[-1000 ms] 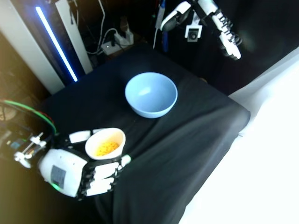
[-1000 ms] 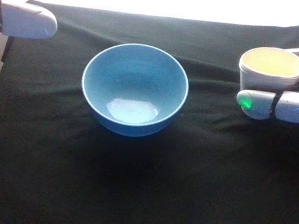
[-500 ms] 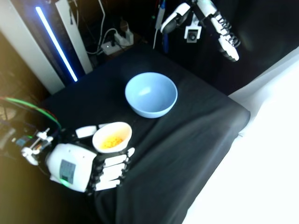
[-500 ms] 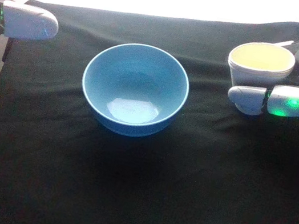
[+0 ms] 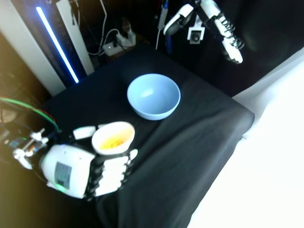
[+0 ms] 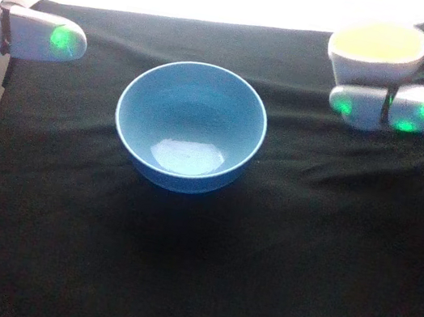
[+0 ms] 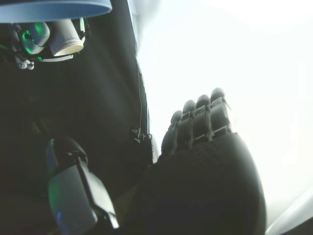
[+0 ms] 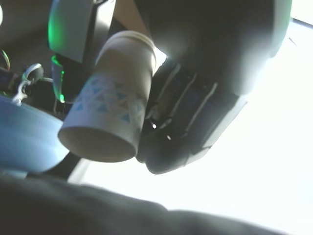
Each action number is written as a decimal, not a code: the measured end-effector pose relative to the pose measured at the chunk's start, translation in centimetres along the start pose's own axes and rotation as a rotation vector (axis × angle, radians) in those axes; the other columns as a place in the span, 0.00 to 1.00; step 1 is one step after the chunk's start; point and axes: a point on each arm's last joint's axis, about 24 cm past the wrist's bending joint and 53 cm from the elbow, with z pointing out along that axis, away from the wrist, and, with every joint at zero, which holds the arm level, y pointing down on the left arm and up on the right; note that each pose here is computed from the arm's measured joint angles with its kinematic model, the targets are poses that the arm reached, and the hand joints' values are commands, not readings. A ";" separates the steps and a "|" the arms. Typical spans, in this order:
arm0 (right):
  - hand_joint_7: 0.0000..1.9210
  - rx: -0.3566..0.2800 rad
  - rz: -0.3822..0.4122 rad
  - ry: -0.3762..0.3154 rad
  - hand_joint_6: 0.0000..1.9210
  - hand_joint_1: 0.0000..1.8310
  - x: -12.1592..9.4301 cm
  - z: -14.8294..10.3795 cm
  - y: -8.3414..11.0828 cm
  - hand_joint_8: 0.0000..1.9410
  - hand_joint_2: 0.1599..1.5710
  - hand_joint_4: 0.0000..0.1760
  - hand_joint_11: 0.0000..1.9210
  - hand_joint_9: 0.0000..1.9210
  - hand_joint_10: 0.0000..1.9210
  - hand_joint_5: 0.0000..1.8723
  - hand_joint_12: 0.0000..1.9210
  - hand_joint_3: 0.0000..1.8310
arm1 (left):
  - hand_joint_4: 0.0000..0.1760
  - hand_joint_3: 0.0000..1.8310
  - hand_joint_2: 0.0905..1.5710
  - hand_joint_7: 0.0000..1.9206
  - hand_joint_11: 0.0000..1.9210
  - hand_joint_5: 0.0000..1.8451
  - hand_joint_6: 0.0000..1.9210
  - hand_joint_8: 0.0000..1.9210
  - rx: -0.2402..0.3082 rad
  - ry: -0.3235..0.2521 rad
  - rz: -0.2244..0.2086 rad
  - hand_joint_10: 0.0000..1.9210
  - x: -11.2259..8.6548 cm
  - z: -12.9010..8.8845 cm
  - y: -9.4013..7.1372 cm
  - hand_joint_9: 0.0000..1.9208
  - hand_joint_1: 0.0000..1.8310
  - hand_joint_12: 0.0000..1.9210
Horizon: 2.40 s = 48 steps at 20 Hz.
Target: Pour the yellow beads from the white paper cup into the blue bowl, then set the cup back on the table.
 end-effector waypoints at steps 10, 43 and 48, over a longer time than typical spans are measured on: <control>0.57 -0.089 -0.116 0.116 0.43 0.68 2.5 3.4 5.4 0.41 0.64 0.15 0.45 0.57 0.26 0.57 0.58 0.00 | 0.07 0.00 0.46 0.06 0.00 0.00 0.00 0.00 -0.012 0.007 -0.004 0.00 0.3 0.1 0.4 0.03 0.25 0.00; 0.61 -0.176 -0.503 0.412 0.32 0.70 12.3 6.7 10.6 0.46 0.64 0.00 0.55 0.71 0.26 0.57 0.74 0.00 | 0.18 0.00 0.46 0.06 0.00 0.00 0.00 0.00 -0.035 0.044 -0.017 0.00 1.7 0.6 1.5 0.04 0.25 0.17; 0.61 -0.152 -0.577 0.468 0.34 0.70 13.3 6.4 9.6 0.44 0.64 0.00 0.57 0.67 0.30 0.56 0.70 0.00 | 0.27 0.00 0.45 0.07 0.00 0.00 0.00 0.00 -0.038 0.047 -0.016 0.00 1.7 0.6 1.6 0.02 0.28 0.11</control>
